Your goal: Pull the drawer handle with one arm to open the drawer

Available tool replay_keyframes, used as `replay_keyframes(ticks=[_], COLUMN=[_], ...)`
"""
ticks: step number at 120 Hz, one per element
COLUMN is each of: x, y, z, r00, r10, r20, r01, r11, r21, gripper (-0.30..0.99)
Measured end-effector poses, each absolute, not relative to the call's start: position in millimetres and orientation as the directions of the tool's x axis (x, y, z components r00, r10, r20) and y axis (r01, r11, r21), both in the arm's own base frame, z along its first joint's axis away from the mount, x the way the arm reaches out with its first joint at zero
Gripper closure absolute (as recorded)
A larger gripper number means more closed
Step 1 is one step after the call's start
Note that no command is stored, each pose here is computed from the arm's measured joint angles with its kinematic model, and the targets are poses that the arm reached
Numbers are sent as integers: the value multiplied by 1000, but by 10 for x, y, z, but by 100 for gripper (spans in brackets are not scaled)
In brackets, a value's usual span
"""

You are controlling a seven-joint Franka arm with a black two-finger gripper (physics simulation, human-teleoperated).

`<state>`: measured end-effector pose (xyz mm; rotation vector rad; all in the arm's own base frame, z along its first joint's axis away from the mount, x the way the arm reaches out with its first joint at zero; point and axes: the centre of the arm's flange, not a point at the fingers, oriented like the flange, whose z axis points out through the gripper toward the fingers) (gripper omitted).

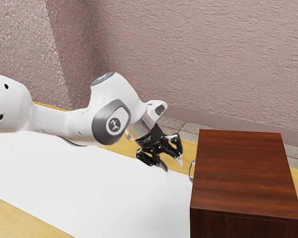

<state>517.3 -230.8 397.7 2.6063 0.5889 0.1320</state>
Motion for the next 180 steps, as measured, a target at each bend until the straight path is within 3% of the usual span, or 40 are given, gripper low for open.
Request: replay_keyframes(ticks=[180], x=[5371], y=[-2521], z=[3604], r00=[922], r10=[386], r20=[-36], r01=[355], r11=[-802], r21=[481], gripper=[58])
